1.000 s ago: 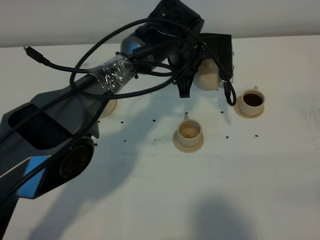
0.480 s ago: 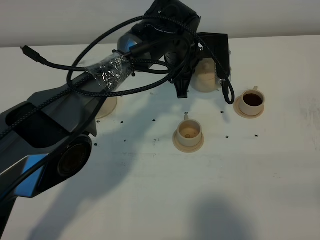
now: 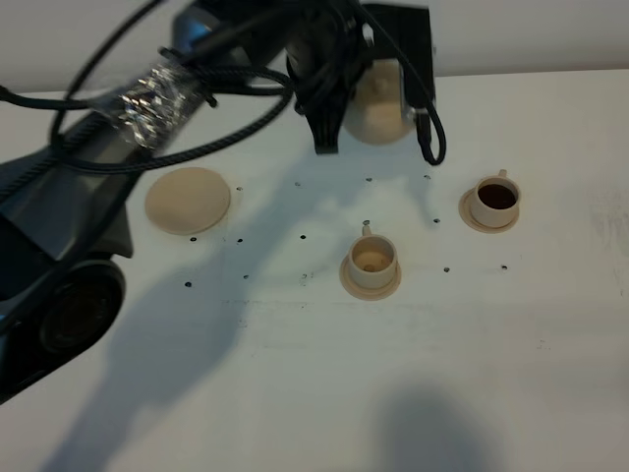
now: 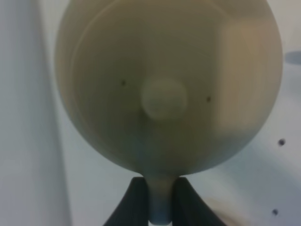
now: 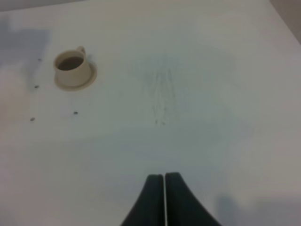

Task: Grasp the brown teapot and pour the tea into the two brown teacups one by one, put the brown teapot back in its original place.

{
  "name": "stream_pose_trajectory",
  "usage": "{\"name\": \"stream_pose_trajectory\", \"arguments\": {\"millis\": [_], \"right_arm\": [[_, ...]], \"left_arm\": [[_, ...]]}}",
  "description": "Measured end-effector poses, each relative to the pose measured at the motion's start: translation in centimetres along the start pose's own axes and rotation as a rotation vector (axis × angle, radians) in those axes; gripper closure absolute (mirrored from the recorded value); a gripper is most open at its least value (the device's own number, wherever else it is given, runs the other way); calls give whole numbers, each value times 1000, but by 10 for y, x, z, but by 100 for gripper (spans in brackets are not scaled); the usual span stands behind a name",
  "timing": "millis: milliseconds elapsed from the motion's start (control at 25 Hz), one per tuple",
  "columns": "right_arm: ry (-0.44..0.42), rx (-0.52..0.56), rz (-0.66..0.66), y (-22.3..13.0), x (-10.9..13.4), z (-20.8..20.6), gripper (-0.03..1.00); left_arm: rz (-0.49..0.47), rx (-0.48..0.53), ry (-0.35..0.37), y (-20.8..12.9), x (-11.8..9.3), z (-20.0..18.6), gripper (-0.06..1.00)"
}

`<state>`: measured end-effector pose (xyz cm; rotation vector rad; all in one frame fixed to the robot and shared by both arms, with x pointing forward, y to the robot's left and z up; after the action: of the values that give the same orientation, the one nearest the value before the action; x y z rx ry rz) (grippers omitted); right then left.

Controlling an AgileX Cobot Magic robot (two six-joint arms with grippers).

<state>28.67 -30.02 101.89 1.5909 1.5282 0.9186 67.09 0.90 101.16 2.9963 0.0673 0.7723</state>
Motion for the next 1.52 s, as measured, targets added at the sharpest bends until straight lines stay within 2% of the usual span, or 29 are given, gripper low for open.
{"name": "stream_pose_trajectory", "arguments": {"millis": [240, 520, 680, 880, 1080, 1280, 1520], "right_arm": [[0, 0, 0, 0, 0, 0, 99], [0, 0, 0, 0, 0, 0, 99], [0, 0, 0, 0, 0, 0, 99], [0, 0, 0, 0, 0, 0, 99], [0, 0, 0, 0, 0, 0, 99], [0, 0, 0, 0, 0, 0, 99], [0, 0, 0, 0, 0, 0, 99]], "left_arm": [[20, -8, 9, -1, 2, -8, 78], [44, 1, -46, -4, -11, -1, 78], [73, 59, -75, -18, -23, -1, 78], [73, 94, -80, -40, -27, -18, 78], [96, 146, -112, -67, -49, -22, 78], [121, 63, -26, -76, -63, -5, 78], [172, 25, 12, -82, -78, 24, 78]]}}
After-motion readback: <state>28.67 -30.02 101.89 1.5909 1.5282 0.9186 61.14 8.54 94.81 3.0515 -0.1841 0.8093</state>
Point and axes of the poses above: a point on each arm's last joint axis where the gripper is mounted, z pointing out along that axis toward the gripper, x along the wrist's bending axis when the last joint is at zero, y = z × x, the point moved 6 cm from there along z, pointing out along that axis toward the gripper, and after that the axes turned 1 degree about -z, right-handed, at the moved point
